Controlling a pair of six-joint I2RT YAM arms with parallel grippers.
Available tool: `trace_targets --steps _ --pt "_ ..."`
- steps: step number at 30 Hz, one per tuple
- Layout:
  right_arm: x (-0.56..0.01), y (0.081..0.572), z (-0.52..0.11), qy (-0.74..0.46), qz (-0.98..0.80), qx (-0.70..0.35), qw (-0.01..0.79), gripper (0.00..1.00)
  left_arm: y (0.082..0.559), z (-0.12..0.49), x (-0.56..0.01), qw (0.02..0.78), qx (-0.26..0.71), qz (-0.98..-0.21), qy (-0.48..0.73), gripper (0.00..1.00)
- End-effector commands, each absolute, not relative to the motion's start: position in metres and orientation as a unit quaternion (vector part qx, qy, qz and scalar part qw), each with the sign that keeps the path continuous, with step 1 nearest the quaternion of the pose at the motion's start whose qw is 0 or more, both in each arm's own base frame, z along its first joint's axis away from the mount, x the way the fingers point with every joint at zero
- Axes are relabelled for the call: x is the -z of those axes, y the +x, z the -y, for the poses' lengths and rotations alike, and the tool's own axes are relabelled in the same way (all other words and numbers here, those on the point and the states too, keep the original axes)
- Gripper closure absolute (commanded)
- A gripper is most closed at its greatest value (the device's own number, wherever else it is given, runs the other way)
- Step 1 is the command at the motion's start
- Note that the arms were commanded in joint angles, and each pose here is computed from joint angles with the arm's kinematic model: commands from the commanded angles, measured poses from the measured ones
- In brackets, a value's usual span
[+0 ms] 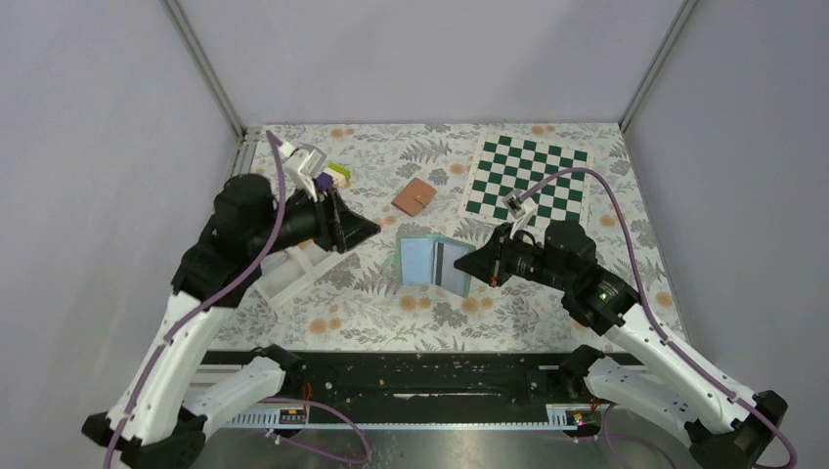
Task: Take the credit cards out of the card holder
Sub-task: Remove the credit card from the card holder.
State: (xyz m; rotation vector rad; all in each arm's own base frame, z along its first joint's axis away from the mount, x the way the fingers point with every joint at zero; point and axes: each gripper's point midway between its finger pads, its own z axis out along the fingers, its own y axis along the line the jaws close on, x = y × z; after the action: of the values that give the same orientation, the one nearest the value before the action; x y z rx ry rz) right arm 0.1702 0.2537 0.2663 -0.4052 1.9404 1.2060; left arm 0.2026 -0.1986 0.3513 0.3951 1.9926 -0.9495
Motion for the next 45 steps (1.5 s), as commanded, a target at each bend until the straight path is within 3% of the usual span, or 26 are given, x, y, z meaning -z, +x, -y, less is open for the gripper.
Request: trace_targets --steps 1,12,19,33,38,45 --pt "-0.301 0.168 -0.256 -0.181 -0.730 -0.499 0.430 1.00 0.155 0.243 -0.379 0.378 0.556 -0.711 0.208 0.48" --pt "-0.341 0.138 -0.264 -0.214 -0.639 -0.593 0.440 1.00 0.159 0.283 -0.339 0.367 0.607 -0.668 0.226 0.45" --pt "-0.344 0.136 -0.268 -0.213 -0.622 -0.614 0.437 1.00 0.146 0.283 -0.341 0.366 0.636 -0.634 0.243 0.47" --pt "-0.343 0.133 -0.270 -0.217 -0.615 -0.625 0.429 1.00 0.133 0.284 -0.355 0.354 0.677 -0.597 0.245 0.59" --pt "-0.348 0.132 -0.270 -0.217 -0.612 -0.627 0.431 1.00 0.134 0.281 -0.349 0.358 0.660 -0.614 0.243 0.53" --pt "-0.349 0.131 -0.272 -0.226 -0.609 -0.630 0.426 1.00 0.137 0.285 -0.334 0.345 0.658 -0.626 0.237 0.52"
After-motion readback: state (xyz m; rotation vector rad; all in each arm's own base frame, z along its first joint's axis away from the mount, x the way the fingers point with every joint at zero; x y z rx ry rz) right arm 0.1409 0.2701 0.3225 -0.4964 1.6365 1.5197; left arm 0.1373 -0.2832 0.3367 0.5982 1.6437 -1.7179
